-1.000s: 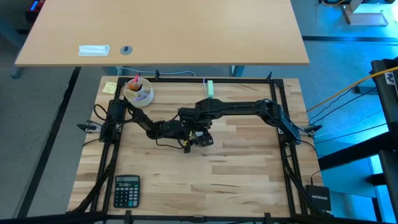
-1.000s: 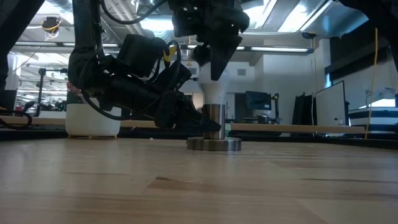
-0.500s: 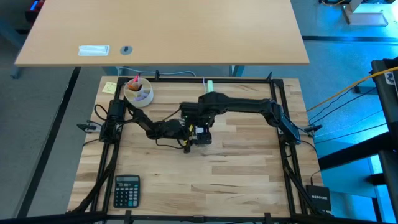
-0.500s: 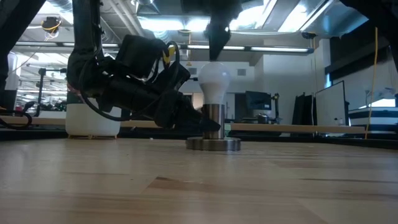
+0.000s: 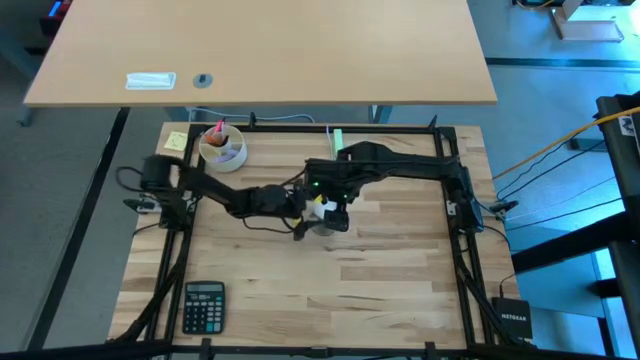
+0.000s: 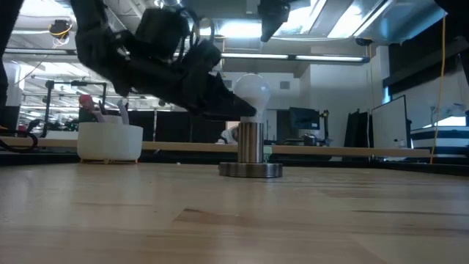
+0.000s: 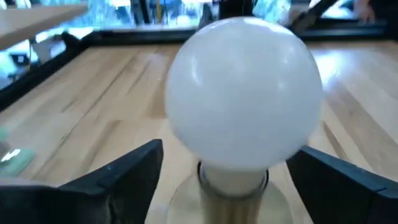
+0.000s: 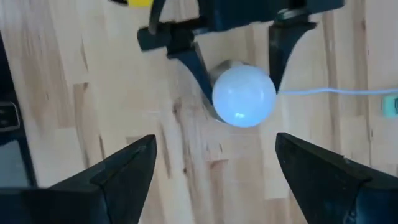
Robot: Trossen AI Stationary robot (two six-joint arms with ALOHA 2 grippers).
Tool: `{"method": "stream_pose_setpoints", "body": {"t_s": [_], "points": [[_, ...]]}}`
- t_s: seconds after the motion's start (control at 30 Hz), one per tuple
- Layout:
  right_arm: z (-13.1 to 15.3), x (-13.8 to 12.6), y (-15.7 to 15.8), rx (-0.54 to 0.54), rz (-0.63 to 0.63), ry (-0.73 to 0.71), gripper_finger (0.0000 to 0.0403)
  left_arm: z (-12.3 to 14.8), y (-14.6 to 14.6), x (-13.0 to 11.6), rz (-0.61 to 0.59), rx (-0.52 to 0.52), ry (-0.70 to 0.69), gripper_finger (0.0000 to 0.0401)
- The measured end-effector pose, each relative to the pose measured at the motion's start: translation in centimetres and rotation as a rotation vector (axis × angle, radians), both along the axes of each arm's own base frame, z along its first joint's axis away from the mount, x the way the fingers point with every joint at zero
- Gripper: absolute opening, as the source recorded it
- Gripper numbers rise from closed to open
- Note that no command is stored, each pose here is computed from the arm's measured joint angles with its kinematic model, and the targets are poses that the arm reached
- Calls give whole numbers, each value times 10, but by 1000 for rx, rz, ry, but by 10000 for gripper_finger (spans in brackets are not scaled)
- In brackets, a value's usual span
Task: Screw lightbulb
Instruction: Insert the lightbulb into the lamp, then remove the lightbulb from the lamp
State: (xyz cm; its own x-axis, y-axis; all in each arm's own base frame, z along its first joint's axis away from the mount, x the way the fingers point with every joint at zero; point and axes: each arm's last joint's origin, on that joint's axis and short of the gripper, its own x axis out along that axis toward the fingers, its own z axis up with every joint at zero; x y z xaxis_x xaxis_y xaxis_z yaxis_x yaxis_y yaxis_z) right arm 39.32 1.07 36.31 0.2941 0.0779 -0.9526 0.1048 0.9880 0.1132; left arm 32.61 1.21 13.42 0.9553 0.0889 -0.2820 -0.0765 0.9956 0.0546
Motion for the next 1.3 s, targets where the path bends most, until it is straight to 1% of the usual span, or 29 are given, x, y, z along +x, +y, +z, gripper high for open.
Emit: {"method": "stream_pose_setpoints", "body": {"t_s": [0.13, 0.2, 0.33, 0.43, 0.5, 0.57, 0.7, 0.83, 0.97, 1.03, 1.1, 1.23, 1.3], "points": [[0, 0, 2, -27, 78, -11, 331, 19, 0, -13, 10, -15, 95, 339], [1, 3, 2, -34, 114, -38, 331, 30, -1, -21, 20, -34, 129, 340], [2, 3, -1, -57, 174, -75, 330, 51, -7, -40, 81, -83, 199, 340], [-3, -1, -4, -66, 180, -104, 330, 70, -13, -57, 133, -141, 197, 337], [-14, -3, -3, -56, 183, -143, 330, 81, -18, -69, 160, -200, 194, 336], [-27, -10, -3, -29, 169, -178, 330, 93, -23, -79, 182, -268, 165, 336], [-46, -35, -2, 26, 74, -265, 330, 105, -32, -98, 219, -338, 164, 335], [-39, -64, 3, 74, -16, -415, 330, 109, -36, -110, 259, -425, 174, 335], [-29, -87, 15, 31, -61, -591, 330, 114, -36, -113, 305, -515, 185, 335], [-28, -96, 22, 13, -95, -657, 330, 122, -36, -112, 307, -518, 186, 335], [-30, -99, 28, 11, -125, -700, 330, 131, -35, -111, 304, -500, 187, 335], [-33, -98, 39, 27, -155, -718, 330, 145, -28, -109, 325, -480, 172, 335], [-34, -93, 41, 53, -173, -738, 330, 146, -23, -109, 358, -511, 165, 335]]}}
